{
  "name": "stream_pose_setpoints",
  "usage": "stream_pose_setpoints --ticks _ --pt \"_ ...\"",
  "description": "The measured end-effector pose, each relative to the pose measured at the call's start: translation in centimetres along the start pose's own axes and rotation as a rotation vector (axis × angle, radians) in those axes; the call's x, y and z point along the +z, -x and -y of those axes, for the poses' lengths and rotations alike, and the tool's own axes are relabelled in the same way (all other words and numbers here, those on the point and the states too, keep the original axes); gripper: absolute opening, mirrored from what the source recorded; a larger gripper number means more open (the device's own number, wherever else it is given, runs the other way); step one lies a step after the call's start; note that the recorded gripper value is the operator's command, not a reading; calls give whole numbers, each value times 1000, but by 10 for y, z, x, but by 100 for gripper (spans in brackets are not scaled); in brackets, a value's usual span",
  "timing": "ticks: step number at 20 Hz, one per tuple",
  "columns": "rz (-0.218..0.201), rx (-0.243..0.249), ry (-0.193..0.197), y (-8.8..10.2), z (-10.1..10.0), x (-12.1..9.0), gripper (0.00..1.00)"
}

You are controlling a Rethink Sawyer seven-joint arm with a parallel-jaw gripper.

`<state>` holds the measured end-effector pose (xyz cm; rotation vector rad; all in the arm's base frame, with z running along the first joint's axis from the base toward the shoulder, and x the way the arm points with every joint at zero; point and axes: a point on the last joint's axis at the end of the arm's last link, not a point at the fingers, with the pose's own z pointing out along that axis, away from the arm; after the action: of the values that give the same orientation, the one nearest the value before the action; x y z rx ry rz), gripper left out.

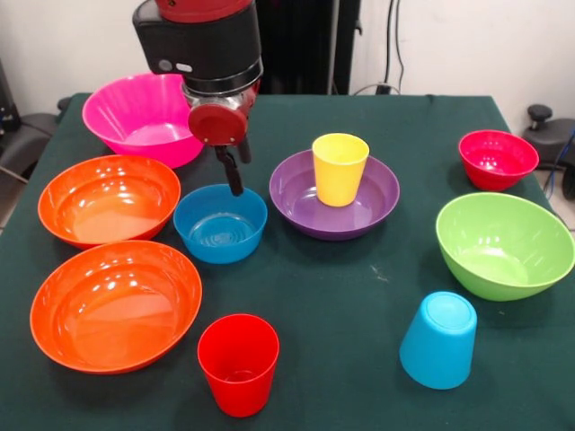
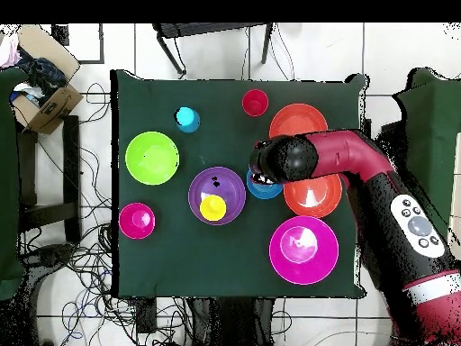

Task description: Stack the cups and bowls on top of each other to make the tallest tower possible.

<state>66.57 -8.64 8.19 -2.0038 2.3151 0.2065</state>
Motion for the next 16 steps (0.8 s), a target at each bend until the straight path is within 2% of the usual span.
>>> stream_pose_setpoints --ticks 6,16 --pt "-6 -27 -1 -4 -3 7 100" --pt "-8 -34 3 -5 -5 13 100"
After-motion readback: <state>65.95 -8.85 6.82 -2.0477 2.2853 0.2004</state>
